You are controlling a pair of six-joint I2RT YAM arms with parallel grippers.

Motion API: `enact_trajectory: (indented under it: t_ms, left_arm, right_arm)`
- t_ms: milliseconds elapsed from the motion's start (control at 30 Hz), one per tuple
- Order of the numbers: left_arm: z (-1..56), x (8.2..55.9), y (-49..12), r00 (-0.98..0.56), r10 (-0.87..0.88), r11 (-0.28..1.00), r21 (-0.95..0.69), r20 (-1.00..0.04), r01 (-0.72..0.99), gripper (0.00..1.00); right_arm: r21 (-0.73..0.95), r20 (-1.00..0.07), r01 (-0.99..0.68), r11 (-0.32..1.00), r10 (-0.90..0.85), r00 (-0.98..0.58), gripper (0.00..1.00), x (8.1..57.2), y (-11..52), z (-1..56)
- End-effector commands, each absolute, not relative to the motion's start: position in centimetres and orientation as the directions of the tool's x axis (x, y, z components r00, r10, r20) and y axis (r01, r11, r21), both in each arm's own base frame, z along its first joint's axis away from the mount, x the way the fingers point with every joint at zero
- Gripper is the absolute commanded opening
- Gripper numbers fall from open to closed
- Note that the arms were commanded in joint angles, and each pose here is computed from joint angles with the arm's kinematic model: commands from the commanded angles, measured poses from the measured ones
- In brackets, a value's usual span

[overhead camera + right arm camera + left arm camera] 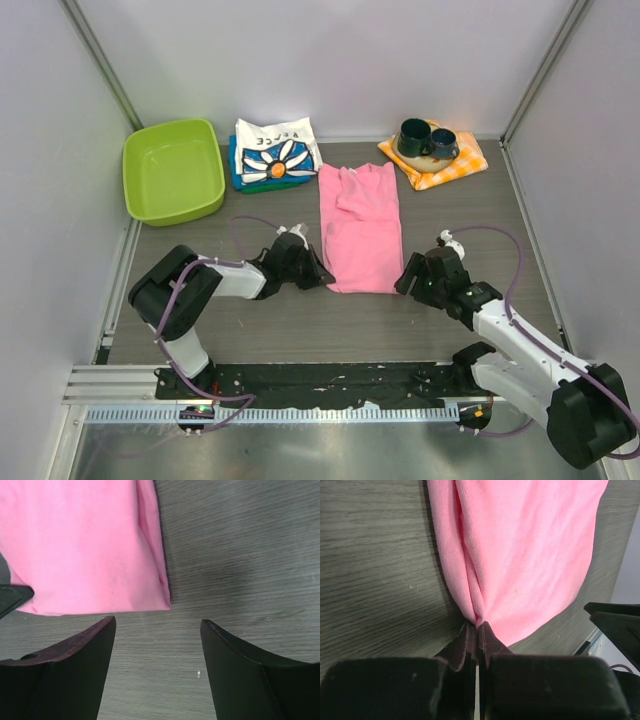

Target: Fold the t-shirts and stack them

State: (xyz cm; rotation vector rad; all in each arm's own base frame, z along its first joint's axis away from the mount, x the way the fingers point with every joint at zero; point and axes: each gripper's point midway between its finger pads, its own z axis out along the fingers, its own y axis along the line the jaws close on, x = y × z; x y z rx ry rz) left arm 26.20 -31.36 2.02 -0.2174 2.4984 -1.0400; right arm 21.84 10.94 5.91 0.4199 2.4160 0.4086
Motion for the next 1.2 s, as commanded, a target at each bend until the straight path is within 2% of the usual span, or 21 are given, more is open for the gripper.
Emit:
enact_trajectory:
  t_ms: [0,267,433,833,1000,1033,1067,1167]
  left_arm:
    - [-3.9,21.9,-26.3,-0.944,-0.244,0.846,-0.525,-0.223,-0.095,0.0]
    - [-3.8,21.8,-25.6,-0.942,-0.252,0.846,-0.524,-0.223,-0.102,0.0]
    - [-4.0,21.6,-25.3,-0.941,-0.257,0.845,-0.524,-0.218,-0.109,0.03]
    - [-4.0,22.2,-25.8,-0.939,-0.272,0.828,-0.549,-0.21,-0.117,0.06]
    - [-4.2,22.0,-26.0,-0.942,-0.271,0.818,-0.563,-0.199,-0.116,0.07]
    - [-4.1,21.9,-26.0,-0.942,-0.27,0.815,-0.568,-0.199,-0.114,0.06]
    - [-4.0,22.0,-26.1,-0.94,-0.272,0.81,-0.576,-0.204,-0.109,0.07]
    - [-3.9,21.5,-26.1,-0.943,-0.265,0.804,-0.586,-0.199,-0.102,0.07]
  right_arm:
    - [0.444,-0.521,0.203,0.873,0.436,-0.734,0.71,22.4,11.9,4.7]
    - [0.447,-0.508,0.222,0.866,0.45,-0.735,0.68,22.9,12.2,3.0]
    - [0.462,-0.486,0.225,0.858,0.457,-0.745,0.66,22.9,12.7,2.3]
    - [0.509,-0.43,0.217,0.833,0.465,-0.774,0.48,22.2,13.9,1.3]
    - [0.504,-0.408,0.229,0.833,0.463,-0.787,0.22,21.9,14.0,0.5]
    - [0.497,-0.409,0.233,0.836,0.462,-0.787,0.09,21.8,13.9,0.3]
    - [0.491,-0.41,0.236,0.838,0.461,-0.787,0.01,21.8,13.7,0.2]
    - [0.485,-0.41,0.231,0.844,0.453,-0.792,0.01,21.6,13.7,-0.1]
